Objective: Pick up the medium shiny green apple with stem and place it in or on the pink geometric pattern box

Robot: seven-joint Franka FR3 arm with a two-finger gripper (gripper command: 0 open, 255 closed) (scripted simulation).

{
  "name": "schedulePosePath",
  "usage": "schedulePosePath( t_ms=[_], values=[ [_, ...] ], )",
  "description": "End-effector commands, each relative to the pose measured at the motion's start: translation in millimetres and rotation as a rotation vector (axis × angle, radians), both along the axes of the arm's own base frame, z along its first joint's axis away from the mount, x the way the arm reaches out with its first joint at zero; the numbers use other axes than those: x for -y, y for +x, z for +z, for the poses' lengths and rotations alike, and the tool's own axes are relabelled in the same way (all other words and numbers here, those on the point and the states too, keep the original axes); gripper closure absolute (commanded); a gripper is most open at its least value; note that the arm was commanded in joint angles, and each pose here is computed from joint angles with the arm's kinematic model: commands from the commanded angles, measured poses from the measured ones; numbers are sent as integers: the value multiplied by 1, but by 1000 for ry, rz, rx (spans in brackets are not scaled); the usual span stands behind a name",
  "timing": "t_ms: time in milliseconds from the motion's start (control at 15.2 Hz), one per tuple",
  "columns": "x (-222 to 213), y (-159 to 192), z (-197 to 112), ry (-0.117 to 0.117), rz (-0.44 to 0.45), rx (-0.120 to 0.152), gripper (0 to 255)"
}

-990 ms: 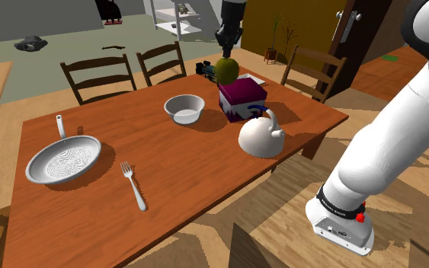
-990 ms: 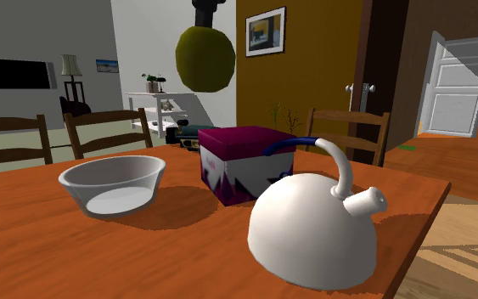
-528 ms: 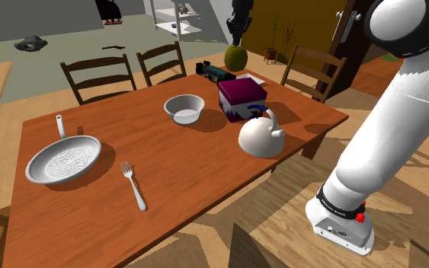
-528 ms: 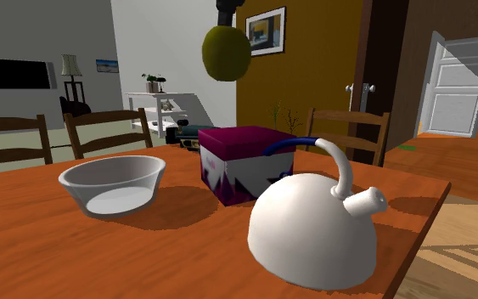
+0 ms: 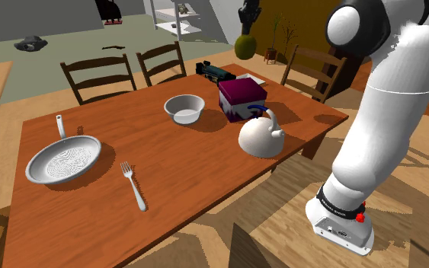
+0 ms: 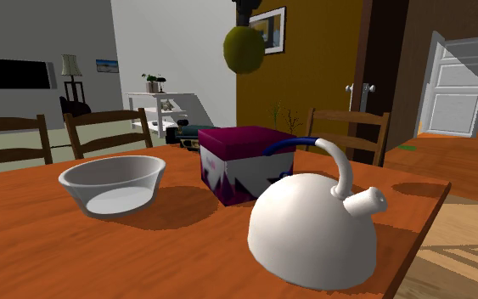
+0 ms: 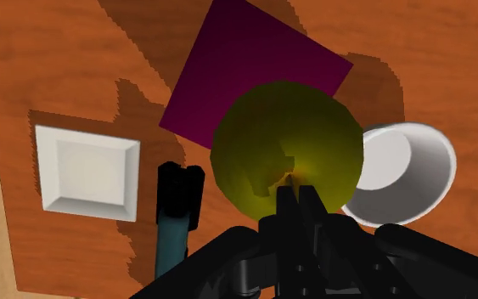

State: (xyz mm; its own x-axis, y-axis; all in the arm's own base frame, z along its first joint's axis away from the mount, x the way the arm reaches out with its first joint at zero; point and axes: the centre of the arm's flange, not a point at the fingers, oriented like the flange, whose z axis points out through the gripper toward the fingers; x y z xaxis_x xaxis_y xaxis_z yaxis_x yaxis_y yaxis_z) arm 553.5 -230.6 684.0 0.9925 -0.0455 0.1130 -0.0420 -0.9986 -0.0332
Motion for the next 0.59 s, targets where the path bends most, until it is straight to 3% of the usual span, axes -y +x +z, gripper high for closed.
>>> schedulePosePath(
  t_ms=[0, 528],
  values=[
    [7, 2, -3, -1, 2, 0, 255],
    [7, 2, -45, 0, 2, 0, 255]
  ],
)
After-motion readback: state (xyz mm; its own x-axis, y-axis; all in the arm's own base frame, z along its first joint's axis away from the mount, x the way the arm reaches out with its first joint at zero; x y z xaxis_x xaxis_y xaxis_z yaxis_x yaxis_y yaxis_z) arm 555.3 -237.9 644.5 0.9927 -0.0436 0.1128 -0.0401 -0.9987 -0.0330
